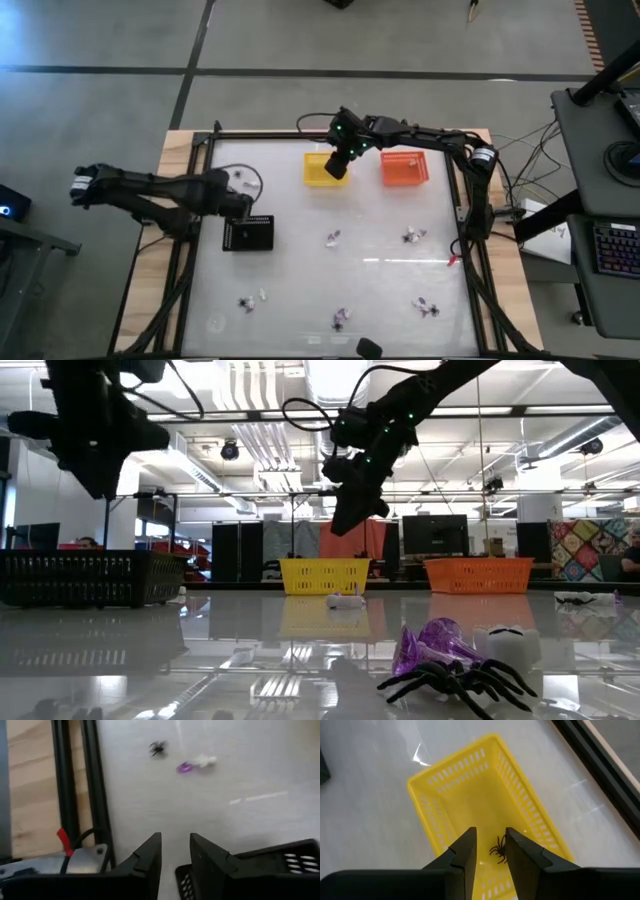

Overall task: Sort Halloween decoration
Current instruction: Put the purple hat toy into the black basket

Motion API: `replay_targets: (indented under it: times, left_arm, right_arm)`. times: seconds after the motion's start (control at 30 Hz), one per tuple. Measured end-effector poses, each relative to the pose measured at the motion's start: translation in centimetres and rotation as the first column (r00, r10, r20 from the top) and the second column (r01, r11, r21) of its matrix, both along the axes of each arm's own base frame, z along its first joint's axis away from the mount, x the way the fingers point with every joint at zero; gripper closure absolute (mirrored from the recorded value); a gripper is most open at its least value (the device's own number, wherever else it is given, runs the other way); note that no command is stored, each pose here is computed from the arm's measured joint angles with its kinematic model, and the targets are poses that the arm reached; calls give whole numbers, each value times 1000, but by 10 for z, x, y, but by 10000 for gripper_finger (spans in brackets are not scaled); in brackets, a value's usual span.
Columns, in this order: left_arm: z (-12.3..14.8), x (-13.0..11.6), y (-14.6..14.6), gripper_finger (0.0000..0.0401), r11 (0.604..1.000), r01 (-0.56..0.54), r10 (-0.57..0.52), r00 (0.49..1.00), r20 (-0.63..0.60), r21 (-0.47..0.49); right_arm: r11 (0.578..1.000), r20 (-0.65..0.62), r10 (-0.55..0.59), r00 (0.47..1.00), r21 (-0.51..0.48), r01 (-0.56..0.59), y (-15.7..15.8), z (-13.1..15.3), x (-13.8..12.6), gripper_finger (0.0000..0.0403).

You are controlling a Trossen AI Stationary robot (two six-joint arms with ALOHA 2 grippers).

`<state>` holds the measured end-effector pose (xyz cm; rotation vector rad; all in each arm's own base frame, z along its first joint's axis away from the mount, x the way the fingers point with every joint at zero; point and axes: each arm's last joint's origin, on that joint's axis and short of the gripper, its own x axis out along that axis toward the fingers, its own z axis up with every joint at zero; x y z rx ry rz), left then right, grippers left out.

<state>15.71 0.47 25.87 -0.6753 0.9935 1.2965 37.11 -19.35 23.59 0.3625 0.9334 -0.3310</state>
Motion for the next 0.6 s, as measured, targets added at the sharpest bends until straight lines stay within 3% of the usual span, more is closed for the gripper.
replay_targets:
  times: [0.2, 0.47, 0.6]
  left_arm:
    - [1, 4, 35, 316, 999, -12, 13, 1000, 24, -36]
    - [-6, -4, 84, 316, 970, -173, 185, 981, 61, -169]
    - [-9, 0, 102, 316, 974, -142, 162, 982, 101, -178]
  right_arm:
    - [1000, 2, 0, 1000, -1, 0, 0, 1, 0, 308]
    - [1000, -19, 0, 1000, 11, 0, 1, 0, -2, 307]
    - [1000, -33, 1, 999, 18, 0, 2, -1, -3, 307]
